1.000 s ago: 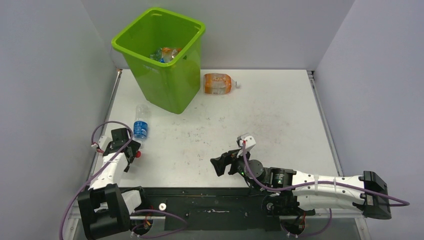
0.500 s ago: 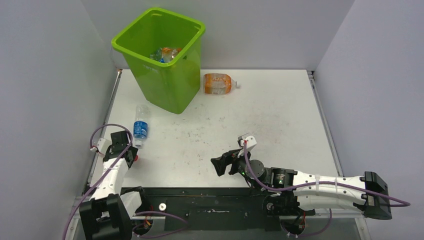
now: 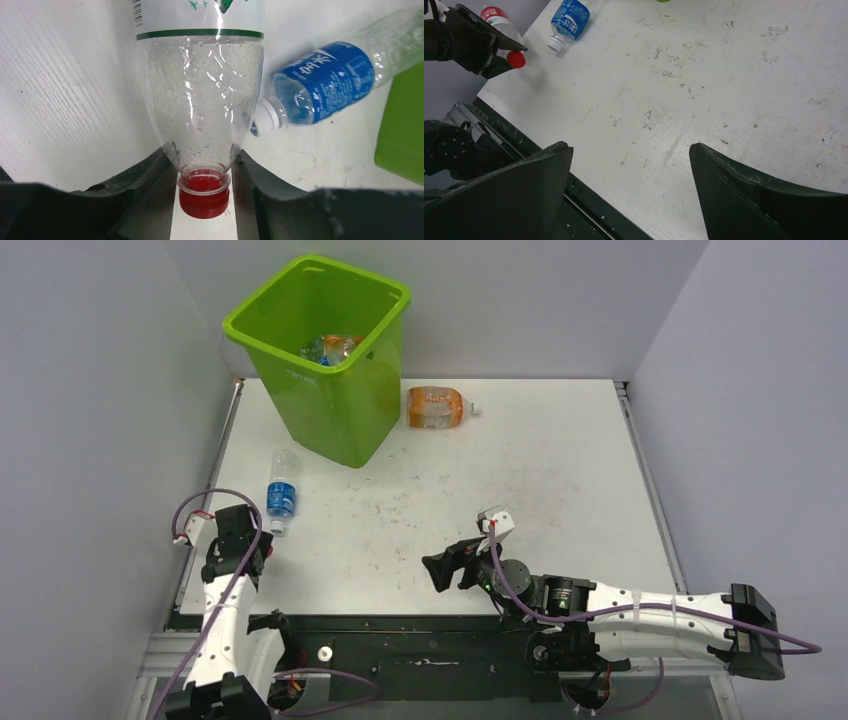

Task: Put the plastic bottles in the bin
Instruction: Pick up the plastic bottle at the center of the board.

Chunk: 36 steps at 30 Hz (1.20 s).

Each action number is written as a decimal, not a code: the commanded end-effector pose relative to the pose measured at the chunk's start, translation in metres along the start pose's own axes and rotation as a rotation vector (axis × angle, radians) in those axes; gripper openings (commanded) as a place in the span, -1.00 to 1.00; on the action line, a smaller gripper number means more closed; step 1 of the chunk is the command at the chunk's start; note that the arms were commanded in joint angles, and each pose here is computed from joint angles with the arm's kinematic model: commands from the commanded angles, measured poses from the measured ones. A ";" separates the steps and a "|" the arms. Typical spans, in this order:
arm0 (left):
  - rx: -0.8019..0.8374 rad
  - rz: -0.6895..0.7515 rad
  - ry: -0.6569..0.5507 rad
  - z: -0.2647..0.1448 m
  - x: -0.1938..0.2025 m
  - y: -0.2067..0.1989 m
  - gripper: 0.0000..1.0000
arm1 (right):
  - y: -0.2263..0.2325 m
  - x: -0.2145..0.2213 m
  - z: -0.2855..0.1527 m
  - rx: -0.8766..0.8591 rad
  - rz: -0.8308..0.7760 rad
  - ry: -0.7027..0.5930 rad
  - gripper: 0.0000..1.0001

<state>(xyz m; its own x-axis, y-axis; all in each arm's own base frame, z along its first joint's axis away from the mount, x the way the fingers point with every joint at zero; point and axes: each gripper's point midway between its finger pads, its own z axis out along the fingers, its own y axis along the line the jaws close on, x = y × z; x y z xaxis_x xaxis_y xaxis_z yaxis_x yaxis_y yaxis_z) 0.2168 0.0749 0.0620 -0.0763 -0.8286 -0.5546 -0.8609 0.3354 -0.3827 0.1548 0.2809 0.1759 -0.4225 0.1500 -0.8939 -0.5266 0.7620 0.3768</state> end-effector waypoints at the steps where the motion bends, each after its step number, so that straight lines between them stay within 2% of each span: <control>1: 0.123 -0.008 -0.062 -0.034 -0.028 -0.034 -1.00 | 0.005 -0.013 -0.001 -0.010 0.031 -0.034 0.79; 8: 0.293 0.045 -0.163 -0.100 -0.055 -0.076 -1.00 | 0.014 -0.030 0.000 -0.018 -0.006 -0.050 0.79; 12: 0.452 0.078 -0.173 -0.139 -0.057 -0.104 -1.00 | 0.018 -0.044 -0.002 -0.022 -0.020 -0.071 0.79; 20: 0.743 0.244 -0.149 -0.209 -0.048 -0.153 -1.00 | 0.027 -0.074 -0.007 -0.023 -0.089 -0.099 0.79; 28: 0.980 0.485 -0.168 -0.235 -0.024 -0.163 -1.00 | 0.016 -0.086 -0.009 -0.001 -0.088 -0.110 0.79; 36: 1.261 0.688 -0.200 -0.252 0.012 -0.158 -1.00 | 0.032 -0.102 -0.009 -0.129 -0.018 -0.145 0.79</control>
<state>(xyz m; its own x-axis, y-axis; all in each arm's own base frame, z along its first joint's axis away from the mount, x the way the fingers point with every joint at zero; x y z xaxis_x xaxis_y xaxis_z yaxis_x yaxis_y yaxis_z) 0.2303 -0.0762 0.2796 -0.2199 -0.4015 -0.8891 0.1017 0.8970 -0.4302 0.1828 0.2729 0.2505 -0.3192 0.1507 -0.9356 -0.5603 0.7662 0.3146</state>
